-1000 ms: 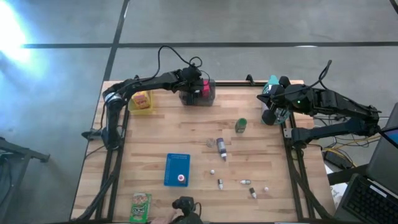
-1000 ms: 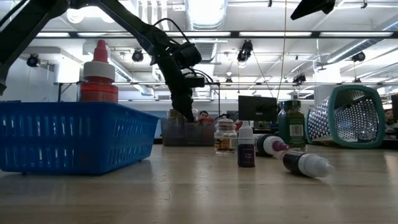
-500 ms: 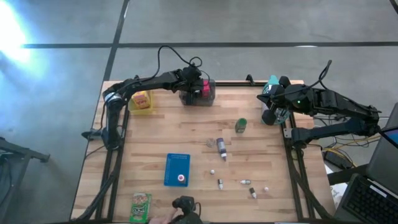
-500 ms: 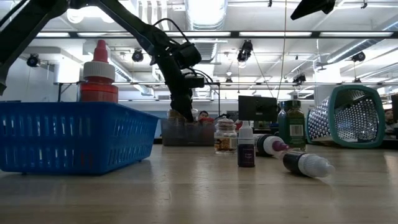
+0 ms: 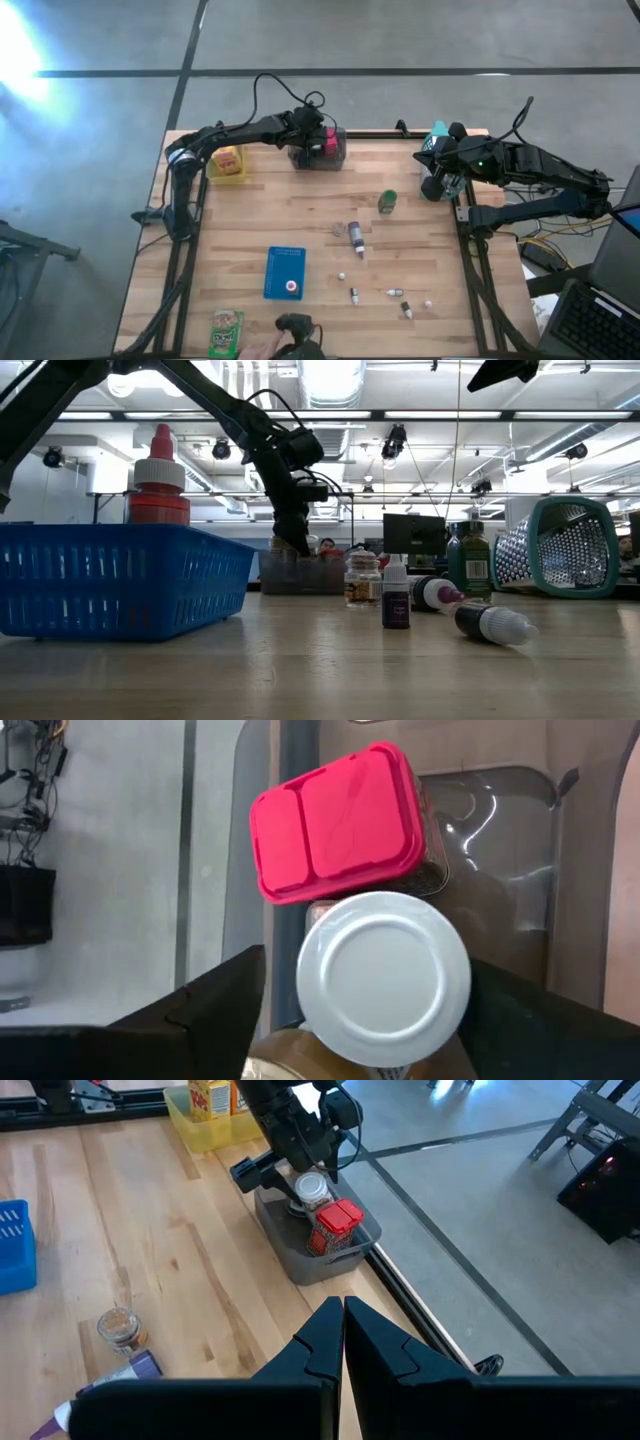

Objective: Pick & Place Kitchen Items
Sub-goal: Put the white spice bottle into the black bin, then put the purple food coloring bottle into the blue bin

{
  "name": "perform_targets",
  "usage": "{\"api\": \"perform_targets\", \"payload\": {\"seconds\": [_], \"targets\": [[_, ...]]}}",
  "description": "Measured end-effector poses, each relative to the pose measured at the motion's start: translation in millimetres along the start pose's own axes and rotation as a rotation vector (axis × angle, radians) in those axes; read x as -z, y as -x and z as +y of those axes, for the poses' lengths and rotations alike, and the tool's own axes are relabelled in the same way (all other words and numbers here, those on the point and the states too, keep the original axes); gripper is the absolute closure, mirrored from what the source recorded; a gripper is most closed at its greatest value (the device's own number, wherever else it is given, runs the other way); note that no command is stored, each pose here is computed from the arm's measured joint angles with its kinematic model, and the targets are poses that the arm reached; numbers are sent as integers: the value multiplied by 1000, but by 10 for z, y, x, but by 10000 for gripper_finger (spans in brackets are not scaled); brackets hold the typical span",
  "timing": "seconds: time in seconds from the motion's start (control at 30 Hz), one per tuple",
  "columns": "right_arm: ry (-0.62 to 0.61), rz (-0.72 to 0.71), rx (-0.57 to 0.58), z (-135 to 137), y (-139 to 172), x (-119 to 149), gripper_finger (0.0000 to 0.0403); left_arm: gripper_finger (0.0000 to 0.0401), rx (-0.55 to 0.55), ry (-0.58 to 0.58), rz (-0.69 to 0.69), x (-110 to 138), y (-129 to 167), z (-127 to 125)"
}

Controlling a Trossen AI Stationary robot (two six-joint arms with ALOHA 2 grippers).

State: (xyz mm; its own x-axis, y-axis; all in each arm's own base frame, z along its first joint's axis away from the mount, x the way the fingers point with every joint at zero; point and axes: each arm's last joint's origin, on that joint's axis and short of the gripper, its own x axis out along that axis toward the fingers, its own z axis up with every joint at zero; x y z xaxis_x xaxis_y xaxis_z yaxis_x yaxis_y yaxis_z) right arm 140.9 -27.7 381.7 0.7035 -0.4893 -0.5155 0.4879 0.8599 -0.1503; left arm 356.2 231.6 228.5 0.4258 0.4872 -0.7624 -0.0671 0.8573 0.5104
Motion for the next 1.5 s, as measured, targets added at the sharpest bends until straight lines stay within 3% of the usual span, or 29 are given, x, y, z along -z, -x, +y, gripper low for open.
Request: {"api": "perform_targets", "payload": {"seconds": [0.23, 0.77, 1.3, 1.5], "targets": [[0, 0, 0, 0, -1, 0, 394, 64, -64, -8, -5, -23, 5, 43], [1, 0, 0, 1, -1, 0, 394, 59, -165, -24, 45, -20, 47, 103], [0, 0, 0, 1, -1, 0, 394, 59, -235, 175, -81, -96, 800, 266], [1, 0, 0, 1, -1, 0, 394, 59, -262, 191, -142, -112, 1119, 304]]}}
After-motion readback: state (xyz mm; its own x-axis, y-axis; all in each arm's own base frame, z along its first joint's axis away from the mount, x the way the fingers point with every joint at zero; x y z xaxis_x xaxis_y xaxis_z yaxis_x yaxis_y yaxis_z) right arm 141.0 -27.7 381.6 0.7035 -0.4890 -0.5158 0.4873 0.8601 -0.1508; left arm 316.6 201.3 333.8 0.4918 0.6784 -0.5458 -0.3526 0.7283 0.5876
